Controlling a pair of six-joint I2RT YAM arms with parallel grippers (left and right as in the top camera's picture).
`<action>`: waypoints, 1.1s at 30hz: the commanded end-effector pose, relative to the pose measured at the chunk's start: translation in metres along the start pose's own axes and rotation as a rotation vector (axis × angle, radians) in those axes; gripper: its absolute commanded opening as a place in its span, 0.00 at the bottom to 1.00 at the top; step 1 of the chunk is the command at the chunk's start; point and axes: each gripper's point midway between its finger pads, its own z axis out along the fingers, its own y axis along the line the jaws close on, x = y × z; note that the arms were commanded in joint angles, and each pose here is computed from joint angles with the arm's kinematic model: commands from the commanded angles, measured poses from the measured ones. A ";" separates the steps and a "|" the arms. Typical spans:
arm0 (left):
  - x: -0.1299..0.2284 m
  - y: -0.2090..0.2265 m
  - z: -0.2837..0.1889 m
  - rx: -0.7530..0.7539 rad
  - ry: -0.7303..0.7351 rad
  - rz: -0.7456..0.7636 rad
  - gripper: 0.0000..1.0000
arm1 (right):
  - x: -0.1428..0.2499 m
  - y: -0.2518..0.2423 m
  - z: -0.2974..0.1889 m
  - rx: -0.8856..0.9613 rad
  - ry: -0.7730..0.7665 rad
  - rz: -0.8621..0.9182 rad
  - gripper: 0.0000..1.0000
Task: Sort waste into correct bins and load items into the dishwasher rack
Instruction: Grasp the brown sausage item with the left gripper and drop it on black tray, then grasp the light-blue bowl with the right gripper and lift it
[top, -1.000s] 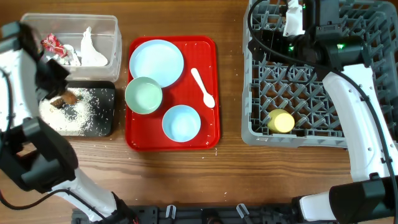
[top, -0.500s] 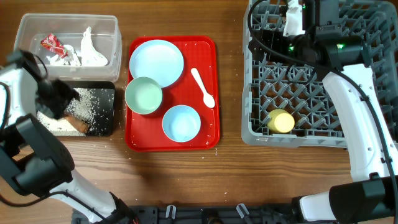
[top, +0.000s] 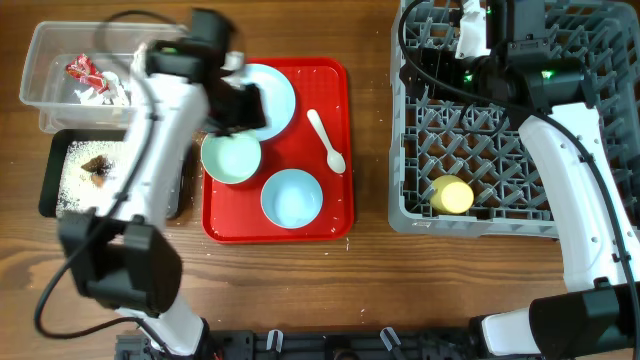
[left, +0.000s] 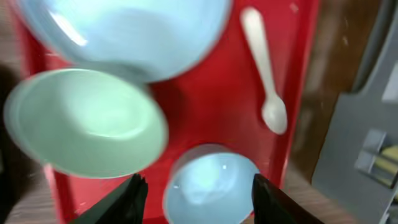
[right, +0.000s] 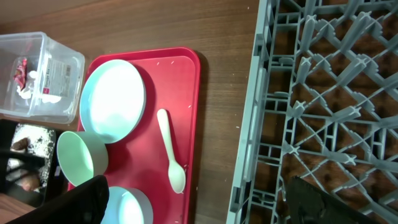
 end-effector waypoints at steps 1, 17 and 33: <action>0.023 -0.030 0.028 -0.035 0.056 0.138 0.56 | -0.001 -0.002 0.004 0.010 0.004 -0.017 0.93; -0.032 0.126 -0.087 -0.092 -0.253 -0.332 1.00 | 0.072 0.101 0.065 -0.170 0.248 -0.186 0.91; -0.026 0.206 -0.106 -0.141 -0.300 -0.533 1.00 | 0.240 0.092 0.180 -0.001 0.802 -0.236 0.45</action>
